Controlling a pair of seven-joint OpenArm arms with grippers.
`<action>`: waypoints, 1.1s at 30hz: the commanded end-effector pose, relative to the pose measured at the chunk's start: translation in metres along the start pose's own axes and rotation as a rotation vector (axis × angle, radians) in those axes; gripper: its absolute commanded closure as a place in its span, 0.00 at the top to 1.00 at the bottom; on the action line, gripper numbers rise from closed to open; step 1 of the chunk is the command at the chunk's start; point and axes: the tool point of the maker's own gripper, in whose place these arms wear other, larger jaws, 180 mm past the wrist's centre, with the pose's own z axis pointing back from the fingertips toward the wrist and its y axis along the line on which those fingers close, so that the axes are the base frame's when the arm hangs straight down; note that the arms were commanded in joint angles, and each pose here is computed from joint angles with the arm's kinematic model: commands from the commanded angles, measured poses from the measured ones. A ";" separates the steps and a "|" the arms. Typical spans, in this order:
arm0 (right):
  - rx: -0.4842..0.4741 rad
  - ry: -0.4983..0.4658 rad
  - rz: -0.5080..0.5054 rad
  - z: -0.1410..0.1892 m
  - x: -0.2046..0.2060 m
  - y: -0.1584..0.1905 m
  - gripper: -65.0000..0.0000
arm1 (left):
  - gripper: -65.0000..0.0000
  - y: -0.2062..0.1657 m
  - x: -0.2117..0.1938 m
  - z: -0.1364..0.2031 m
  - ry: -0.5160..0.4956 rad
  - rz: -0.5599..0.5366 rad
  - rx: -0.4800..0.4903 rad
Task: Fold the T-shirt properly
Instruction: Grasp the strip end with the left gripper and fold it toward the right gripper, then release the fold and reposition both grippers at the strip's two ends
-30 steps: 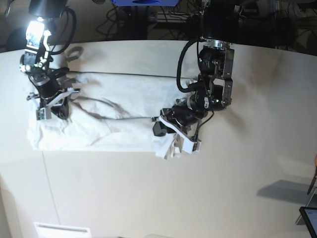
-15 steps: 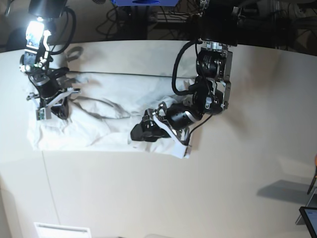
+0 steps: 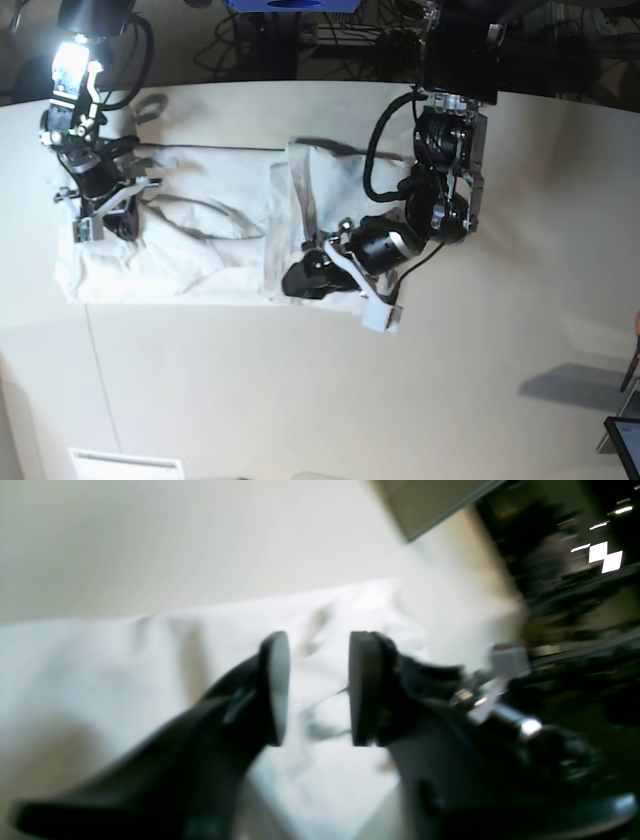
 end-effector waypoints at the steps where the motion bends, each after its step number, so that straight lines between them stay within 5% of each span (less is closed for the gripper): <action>1: -0.037 0.086 0.030 0.002 -0.016 -0.009 0.03 | 0.01 -0.003 0.007 0.006 -0.021 -0.042 0.000; 9: -0.036 0.086 0.028 0.002 -0.016 -0.008 0.03 | 0.00 0.050 -0.037 0.028 0.101 -0.173 0.296; 15: -0.036 0.083 0.030 0.002 -0.015 -0.008 0.03 | 0.00 0.068 -0.037 0.032 0.122 -0.249 0.430; 25: -0.036 0.083 0.030 0.002 -0.015 -0.008 0.04 | 0.00 0.063 -0.017 0.036 0.077 -0.310 0.451; 33: -0.037 0.081 0.029 0.003 -0.015 -0.009 0.04 | 0.00 0.102 -0.042 0.029 0.161 -0.297 0.526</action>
